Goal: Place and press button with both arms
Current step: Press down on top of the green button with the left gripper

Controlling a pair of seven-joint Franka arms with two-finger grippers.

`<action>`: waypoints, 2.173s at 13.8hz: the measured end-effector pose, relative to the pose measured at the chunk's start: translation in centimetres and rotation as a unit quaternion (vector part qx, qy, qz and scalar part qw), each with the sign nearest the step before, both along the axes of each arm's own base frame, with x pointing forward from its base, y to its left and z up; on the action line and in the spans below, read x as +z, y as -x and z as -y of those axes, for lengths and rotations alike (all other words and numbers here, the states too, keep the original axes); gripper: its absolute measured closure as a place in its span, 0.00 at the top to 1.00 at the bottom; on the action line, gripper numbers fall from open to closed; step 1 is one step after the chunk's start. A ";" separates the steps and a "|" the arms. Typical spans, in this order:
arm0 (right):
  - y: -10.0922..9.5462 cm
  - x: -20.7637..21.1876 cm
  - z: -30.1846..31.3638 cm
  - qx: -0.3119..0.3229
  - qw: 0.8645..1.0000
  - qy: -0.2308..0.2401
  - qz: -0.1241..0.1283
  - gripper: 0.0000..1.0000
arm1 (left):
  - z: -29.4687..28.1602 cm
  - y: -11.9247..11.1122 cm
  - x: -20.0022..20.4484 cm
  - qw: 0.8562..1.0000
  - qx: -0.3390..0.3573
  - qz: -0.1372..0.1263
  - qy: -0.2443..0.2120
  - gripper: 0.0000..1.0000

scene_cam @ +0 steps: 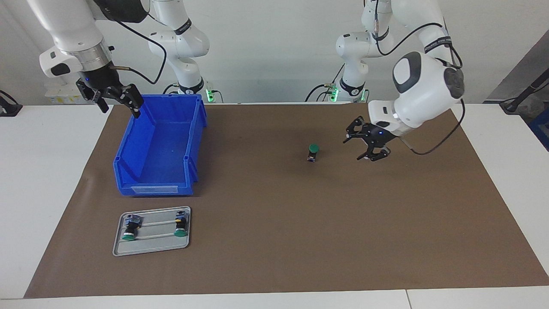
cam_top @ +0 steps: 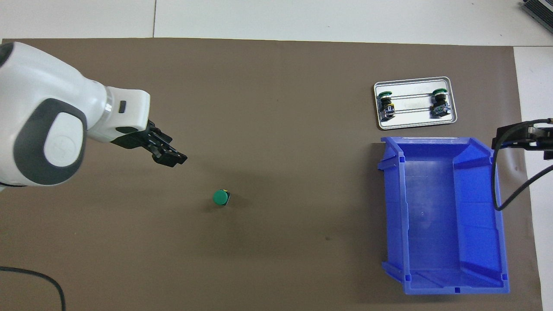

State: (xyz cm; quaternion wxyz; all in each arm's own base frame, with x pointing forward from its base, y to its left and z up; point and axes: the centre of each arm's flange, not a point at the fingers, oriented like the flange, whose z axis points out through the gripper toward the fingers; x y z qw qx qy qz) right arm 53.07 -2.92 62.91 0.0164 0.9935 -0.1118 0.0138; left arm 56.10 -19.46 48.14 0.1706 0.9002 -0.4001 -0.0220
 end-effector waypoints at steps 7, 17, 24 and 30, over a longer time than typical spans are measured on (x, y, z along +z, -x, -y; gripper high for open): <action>0.0 0.0 0.3 -0.003 1.000 0.000 0.000 1.00 | 7.3 5.9 -4.9 0.989 0.075 0.015 -0.124 0.01; 0.0 -0.1 0.4 -0.004 1.000 0.000 -0.001 1.00 | 8.0 9.5 -8.4 0.985 0.121 0.046 -0.117 0.01; 0.1 -0.1 0.8 -0.008 1.000 0.000 -0.001 1.00 | 7.5 10.1 -10.4 0.984 0.126 0.053 -0.115 0.01; 0.2 -0.3 1.0 -0.009 1.000 0.000 -0.003 1.00 | 8.0 10.4 -10.5 0.984 0.124 0.057 -0.112 0.01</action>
